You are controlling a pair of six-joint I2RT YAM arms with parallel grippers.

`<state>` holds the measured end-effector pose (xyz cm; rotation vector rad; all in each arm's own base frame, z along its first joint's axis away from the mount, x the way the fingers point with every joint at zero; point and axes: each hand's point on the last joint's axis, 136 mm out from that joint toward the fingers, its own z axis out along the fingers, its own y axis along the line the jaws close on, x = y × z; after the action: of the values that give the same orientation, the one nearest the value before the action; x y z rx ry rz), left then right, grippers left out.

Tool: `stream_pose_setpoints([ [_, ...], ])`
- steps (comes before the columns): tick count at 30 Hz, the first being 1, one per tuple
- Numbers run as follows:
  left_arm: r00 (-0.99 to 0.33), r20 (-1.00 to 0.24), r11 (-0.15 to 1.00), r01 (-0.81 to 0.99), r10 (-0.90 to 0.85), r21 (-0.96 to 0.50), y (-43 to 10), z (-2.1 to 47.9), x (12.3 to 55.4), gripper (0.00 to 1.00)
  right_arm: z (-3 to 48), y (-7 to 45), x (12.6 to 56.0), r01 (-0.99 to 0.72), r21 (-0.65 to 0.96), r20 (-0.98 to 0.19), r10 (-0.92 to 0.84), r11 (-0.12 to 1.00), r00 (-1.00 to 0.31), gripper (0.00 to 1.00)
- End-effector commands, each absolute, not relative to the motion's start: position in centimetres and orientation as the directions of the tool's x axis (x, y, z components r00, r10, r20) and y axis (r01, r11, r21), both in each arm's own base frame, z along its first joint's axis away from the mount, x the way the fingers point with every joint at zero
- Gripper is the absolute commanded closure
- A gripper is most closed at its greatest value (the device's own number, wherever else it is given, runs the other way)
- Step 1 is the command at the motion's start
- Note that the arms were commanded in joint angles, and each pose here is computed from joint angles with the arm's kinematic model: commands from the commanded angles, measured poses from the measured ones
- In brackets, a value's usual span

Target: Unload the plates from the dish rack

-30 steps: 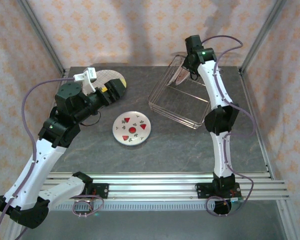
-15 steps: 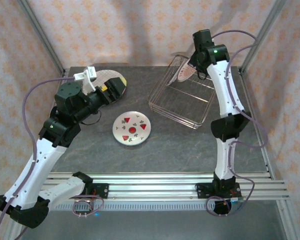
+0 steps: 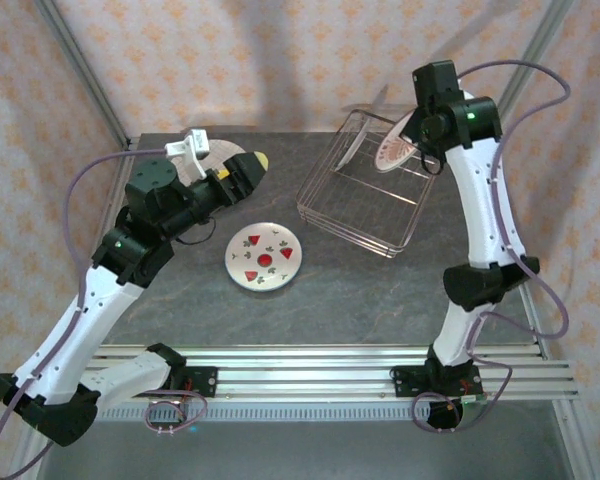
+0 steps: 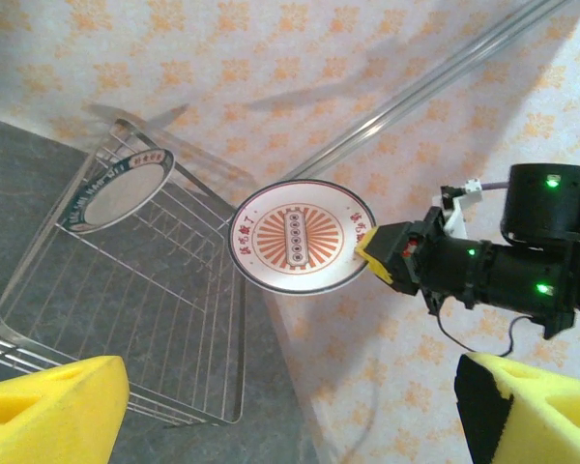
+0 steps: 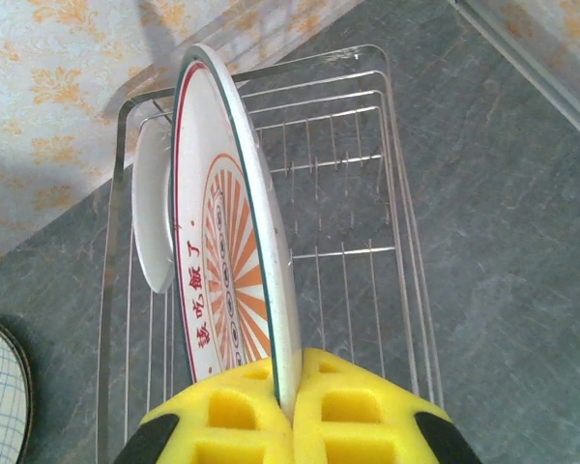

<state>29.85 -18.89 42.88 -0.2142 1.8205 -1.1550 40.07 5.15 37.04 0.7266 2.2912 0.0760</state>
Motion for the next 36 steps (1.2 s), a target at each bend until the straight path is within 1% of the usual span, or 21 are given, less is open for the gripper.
stream_pose_setpoints([
  [1, -0.53, -0.622, 0.499, 0.374, -0.577, -0.782, -19.9, 45.1, 29.6, 0.12, 39.4, 3.3, 37.0, 0.506, 0.272, -0.66, 0.542, 0.818, -0.521, 1.0],
  [7, -0.575, -0.584, 0.457, 0.368, -0.573, -0.81, -21.9, 44.6, 30.3, 0.13, 40.4, 2.0, 33.6, 0.506, 0.304, -0.67, 0.559, 0.807, -0.489, 1.0],
  [11, -0.627, -0.529, 0.414, 0.335, -0.572, -0.846, -23.4, 43.7, 31.1, 0.14, 40.8, 1.7, 31.7, 0.498, 0.344, -0.662, 0.581, 0.796, -0.473, 1.0],
  [17, -0.72, -0.435, 0.341, 0.285, -0.54, -0.896, -26.3, 42.4, 32.0, 0.16, 41.8, 2.9, 29.9, 0.416, 0.462, -0.639, 0.619, 0.783, -0.457, 1.0],
  [21, -0.785, -0.365, 0.303, 0.236, -0.501, -0.923, -28.3, 41.1, 32.4, 0.18, 41.8, 3.8, 28.9, 0.394, 0.529, -0.59, 0.659, 0.752, -0.465, 1.0],
  [28, -0.858, -0.252, 0.236, 0.159, -0.448, -0.959, -31.4, 39.3, 32.9, 0.22, 41.3, 6.7, 28.5, 0.314, 0.665, -0.482, 0.711, 0.677, -0.512, 1.0],
  [33, -0.879, -0.208, 0.2, 0.133, -0.428, -0.971, -32.8, 38.7, 33.2, 0.27, 41.2, 9.0, 29.3, 0.245, 0.745, -0.417, 0.72, 0.62, -0.554, 1.0],
  [36, -0.886, -0.191, 0.206, 0.111, -0.422, -0.972, -33.1, 38.1, 33.4, 0.3, 41.3, 10.0, 29.6, 0.213, 0.772, -0.394, 0.714, 0.599, -0.579, 1.0],
])
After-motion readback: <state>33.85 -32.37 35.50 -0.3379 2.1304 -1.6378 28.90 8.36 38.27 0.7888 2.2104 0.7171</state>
